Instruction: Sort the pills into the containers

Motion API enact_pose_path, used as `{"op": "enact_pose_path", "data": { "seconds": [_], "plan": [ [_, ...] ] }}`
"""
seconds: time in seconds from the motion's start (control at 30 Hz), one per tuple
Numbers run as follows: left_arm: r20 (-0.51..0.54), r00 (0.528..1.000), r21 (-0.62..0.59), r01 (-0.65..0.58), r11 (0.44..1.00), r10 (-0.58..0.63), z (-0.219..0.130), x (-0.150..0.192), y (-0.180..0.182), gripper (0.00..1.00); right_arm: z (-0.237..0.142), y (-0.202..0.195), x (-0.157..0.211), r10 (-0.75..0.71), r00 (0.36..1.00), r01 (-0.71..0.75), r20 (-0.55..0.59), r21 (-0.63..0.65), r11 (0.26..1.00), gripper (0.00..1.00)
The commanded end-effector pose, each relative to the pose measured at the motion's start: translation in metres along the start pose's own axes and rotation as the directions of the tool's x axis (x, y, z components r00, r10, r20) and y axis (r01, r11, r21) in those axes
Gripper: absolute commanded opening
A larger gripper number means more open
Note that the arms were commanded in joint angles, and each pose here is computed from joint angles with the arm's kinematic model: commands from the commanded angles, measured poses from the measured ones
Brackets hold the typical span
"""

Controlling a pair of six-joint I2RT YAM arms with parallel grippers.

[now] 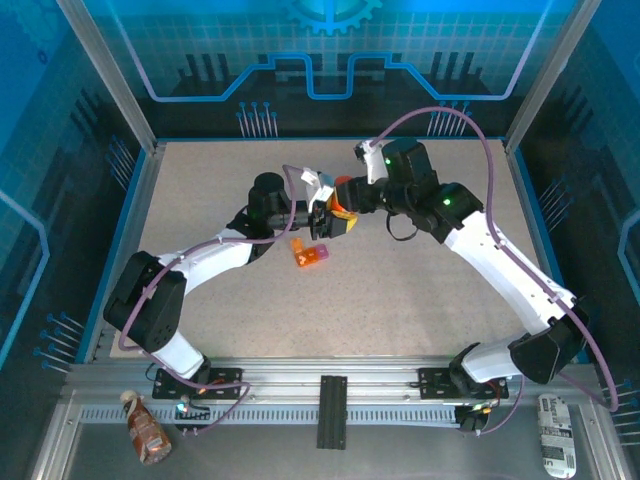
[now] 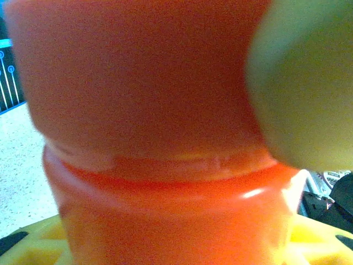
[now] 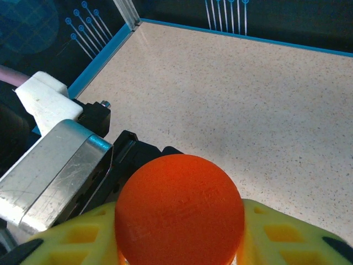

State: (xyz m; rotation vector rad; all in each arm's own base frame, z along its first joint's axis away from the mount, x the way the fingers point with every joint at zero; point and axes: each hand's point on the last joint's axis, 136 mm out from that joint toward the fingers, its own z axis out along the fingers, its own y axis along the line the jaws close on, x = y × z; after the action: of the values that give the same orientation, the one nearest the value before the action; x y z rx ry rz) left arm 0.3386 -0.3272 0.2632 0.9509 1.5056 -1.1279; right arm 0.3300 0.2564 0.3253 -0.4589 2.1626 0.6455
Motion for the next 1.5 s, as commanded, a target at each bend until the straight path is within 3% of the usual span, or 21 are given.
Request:
{"op": "enact_pose_path", "data": {
  "seconds": [0.0, 0.2, 0.4, 0.8, 1.2, 1.47],
  "plan": [
    [0.126, 0.979, 0.007, -0.162, 0.987, 0.159, -0.004, -0.047, -0.016, 0.00, -0.017, 0.020, -0.012, -0.012, 1.000, 0.013, 0.009, -0.163, 0.986, 0.63],
    [0.129, 0.982, 0.080, -0.148, 0.986, 0.137, -0.003, -0.049, -0.027, 0.00, -0.072, 0.022, -0.035, -0.155, 0.985, 0.173, 0.079, -0.344, 0.923, 0.84],
    [0.132, 0.985, 0.149, -0.131, 0.980, 0.112, -0.001, -0.054, -0.035, 0.00, -0.068, 0.018, -0.029, -0.258, 0.966, 0.233, -0.017, -0.380, 0.895, 0.86],
    [0.122, 0.987, 0.164, -0.120, 0.979, 0.101, 0.000, -0.054, -0.036, 0.00, -0.047, 0.027, -0.024, -0.337, 0.938, 0.285, -0.080, -0.376, 0.882, 0.82],
    [0.124, 0.987, 0.164, -0.121, 0.979, 0.102, 0.000, -0.054, -0.036, 0.00, -0.029, 0.031, -0.021, -0.344, 0.931, 0.278, -0.119, -0.377, 0.883, 0.65],
    [0.130, 0.986, 0.154, -0.127, 0.980, 0.107, 0.000, -0.056, -0.035, 0.00, -0.025, 0.024, -0.015, -0.316, 0.937, 0.255, -0.148, -0.328, 0.910, 0.30]
  ]
}}
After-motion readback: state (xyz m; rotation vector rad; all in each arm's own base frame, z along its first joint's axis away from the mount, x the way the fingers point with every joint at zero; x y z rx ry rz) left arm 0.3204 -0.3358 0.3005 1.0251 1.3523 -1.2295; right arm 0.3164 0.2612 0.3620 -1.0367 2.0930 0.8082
